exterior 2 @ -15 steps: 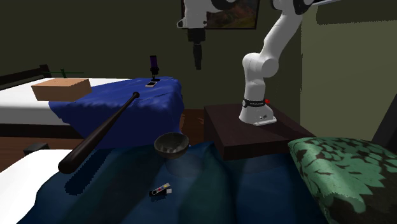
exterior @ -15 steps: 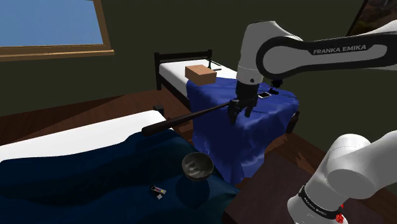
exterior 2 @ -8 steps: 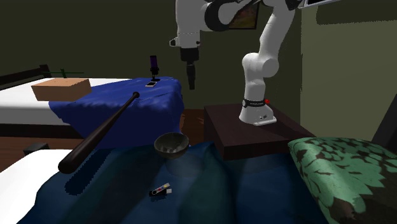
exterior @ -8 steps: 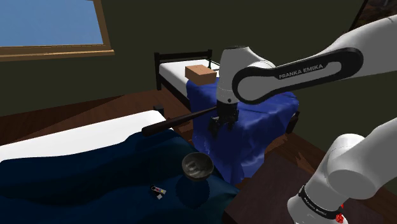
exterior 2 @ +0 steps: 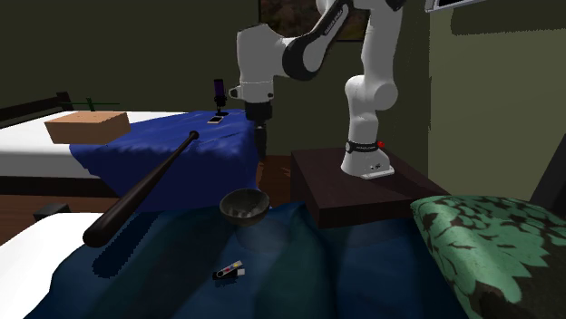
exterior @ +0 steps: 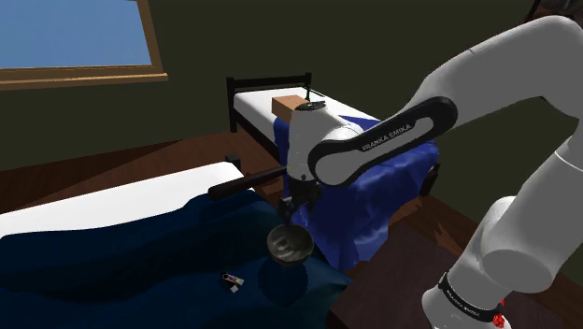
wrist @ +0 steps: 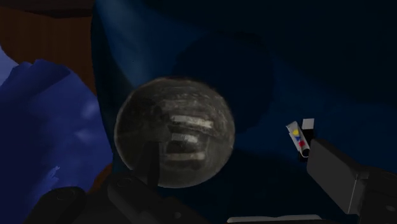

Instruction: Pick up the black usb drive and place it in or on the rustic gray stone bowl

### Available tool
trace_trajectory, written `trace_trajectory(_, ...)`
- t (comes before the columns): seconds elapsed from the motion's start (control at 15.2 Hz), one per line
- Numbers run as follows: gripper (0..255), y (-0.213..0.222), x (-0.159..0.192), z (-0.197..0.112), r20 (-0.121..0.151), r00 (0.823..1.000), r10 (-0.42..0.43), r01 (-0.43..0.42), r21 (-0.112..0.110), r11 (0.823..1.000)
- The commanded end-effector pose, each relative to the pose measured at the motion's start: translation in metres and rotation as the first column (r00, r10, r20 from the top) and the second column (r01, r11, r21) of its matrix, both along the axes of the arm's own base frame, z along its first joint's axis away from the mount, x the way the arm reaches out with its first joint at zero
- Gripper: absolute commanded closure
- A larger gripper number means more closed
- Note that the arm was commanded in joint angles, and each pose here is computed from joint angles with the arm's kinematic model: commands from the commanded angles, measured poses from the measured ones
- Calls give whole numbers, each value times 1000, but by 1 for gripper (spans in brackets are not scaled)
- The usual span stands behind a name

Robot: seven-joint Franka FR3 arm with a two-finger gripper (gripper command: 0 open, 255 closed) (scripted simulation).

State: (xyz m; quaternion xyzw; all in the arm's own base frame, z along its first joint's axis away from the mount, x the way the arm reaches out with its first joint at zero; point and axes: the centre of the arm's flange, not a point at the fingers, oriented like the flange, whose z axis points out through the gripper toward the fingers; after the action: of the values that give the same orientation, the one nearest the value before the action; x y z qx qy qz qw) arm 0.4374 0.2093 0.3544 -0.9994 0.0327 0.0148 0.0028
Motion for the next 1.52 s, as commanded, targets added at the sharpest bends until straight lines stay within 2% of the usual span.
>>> trace_trajectory(0.0,0,17,9,-17,3,1000,4,-4,1,1000)
trace_trajectory(1.45,0,179,115,-226,22,998,51,-51,-5,999)
